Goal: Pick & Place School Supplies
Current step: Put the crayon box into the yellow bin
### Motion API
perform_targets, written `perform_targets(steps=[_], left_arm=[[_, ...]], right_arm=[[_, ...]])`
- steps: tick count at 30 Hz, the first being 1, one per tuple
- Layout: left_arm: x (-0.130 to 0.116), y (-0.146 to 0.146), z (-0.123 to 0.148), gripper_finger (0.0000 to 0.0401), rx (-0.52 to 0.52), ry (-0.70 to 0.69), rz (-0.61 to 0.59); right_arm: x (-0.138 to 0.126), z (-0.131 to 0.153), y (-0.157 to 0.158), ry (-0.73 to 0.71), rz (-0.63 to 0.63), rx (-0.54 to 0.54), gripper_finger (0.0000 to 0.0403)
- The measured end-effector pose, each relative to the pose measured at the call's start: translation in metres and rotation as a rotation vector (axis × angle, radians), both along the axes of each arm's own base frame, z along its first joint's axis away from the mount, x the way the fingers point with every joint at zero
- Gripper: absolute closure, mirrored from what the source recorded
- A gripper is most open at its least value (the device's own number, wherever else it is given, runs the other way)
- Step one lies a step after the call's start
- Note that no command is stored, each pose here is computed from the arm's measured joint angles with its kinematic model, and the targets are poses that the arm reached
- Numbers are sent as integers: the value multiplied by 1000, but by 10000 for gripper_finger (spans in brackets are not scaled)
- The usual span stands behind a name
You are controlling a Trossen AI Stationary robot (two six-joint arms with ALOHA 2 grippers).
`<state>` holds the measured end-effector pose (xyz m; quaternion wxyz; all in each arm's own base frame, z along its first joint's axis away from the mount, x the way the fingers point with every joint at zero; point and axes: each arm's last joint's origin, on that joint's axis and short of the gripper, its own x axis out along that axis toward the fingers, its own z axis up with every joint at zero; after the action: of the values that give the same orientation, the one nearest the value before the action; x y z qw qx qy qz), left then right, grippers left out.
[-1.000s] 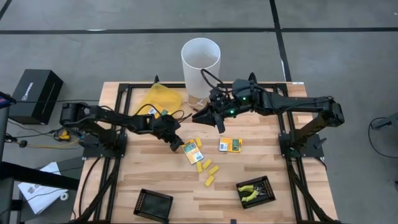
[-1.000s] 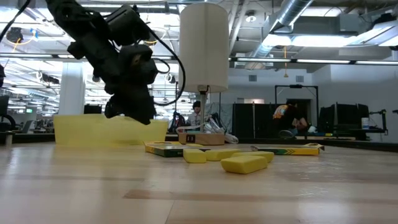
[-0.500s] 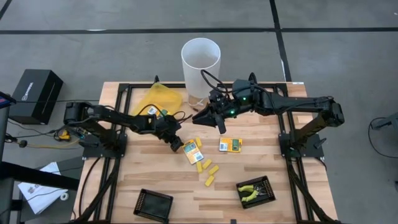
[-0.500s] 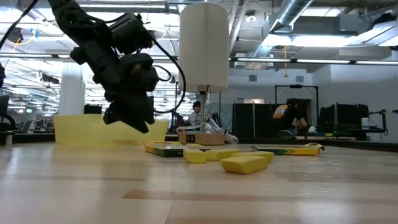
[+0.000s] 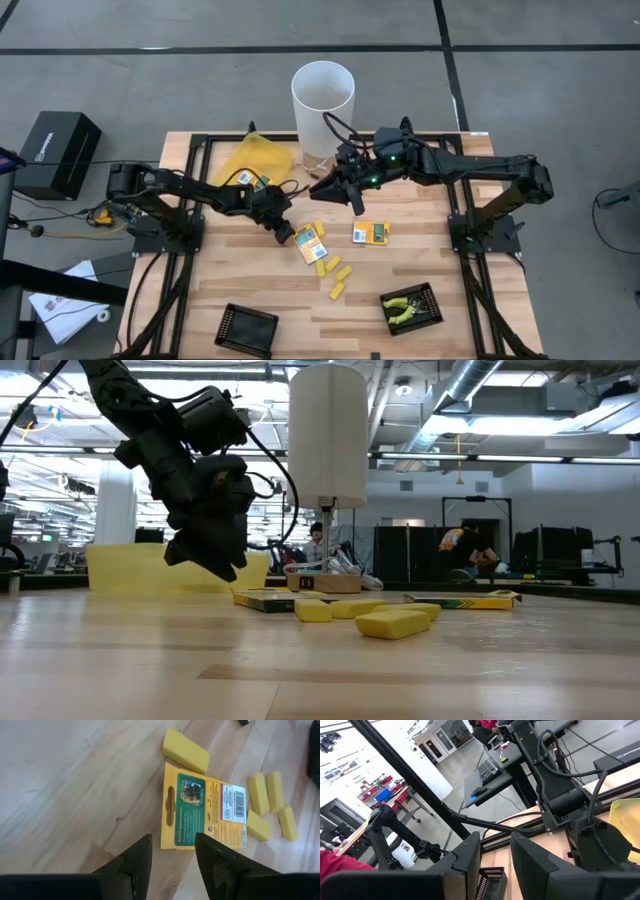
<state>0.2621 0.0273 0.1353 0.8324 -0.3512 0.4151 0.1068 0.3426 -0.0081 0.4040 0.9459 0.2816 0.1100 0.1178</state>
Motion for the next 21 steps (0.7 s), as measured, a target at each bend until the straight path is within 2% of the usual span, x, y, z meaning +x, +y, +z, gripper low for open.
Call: perform_targets(steps=[11,16,21], left_arm=[[0,4,0,244,-75,2,49],[0,6,0,242,-37,3,81],[0,5,0,242,-43,4,93]], right_arm=[[0,3,1,-30,26,-8,301],[0,4,1,-46,47,-5,301],[0,4,2,-42,70,8,301]])
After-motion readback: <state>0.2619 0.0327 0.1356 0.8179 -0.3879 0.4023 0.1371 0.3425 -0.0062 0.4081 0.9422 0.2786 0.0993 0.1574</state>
